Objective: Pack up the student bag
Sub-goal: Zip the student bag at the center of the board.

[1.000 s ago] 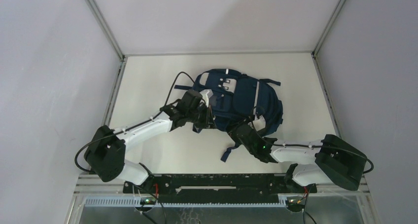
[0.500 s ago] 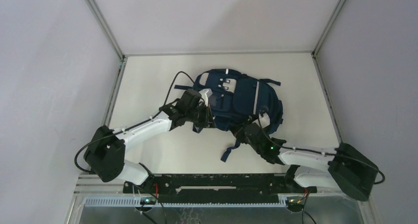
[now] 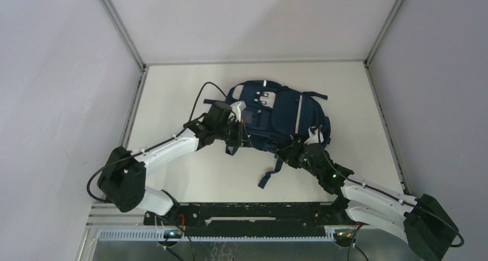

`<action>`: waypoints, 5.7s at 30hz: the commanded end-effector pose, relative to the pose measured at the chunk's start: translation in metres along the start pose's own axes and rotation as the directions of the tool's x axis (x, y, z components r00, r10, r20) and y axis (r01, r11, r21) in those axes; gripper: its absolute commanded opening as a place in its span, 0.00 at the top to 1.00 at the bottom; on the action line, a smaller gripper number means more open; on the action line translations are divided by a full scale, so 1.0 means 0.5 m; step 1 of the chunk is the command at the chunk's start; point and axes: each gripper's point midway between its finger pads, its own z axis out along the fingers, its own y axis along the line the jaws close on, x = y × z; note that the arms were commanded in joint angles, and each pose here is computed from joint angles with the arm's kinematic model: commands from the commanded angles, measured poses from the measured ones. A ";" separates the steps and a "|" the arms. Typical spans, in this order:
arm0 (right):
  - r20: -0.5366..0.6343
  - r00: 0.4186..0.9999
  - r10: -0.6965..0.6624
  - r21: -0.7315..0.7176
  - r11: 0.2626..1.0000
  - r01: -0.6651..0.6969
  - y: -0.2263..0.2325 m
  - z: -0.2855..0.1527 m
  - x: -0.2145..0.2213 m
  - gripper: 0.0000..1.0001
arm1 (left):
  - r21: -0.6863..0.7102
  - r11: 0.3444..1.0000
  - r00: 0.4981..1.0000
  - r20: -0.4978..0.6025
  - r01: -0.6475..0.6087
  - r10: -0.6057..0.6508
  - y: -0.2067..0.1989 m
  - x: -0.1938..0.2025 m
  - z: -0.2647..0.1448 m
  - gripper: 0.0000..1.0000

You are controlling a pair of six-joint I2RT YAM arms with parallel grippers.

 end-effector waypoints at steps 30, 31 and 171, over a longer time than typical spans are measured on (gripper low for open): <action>0.059 0.989 -0.133 0.271 0.956 0.113 -0.031 0.015 -0.008 1.00 | 0.058 0.998 0.988 0.157 0.001 -0.010 -0.007 -0.093 -0.049 1.00; 0.067 0.989 -0.132 0.273 0.956 0.109 -0.040 0.006 -0.013 1.00 | 0.047 0.999 0.985 0.168 0.019 -0.027 0.007 -0.098 -0.055 1.00; -0.228 0.891 -0.393 0.067 0.907 0.417 0.152 0.087 0.172 0.55 | -0.150 0.878 0.885 0.187 0.456 -0.427 0.140 0.056 -0.040 0.28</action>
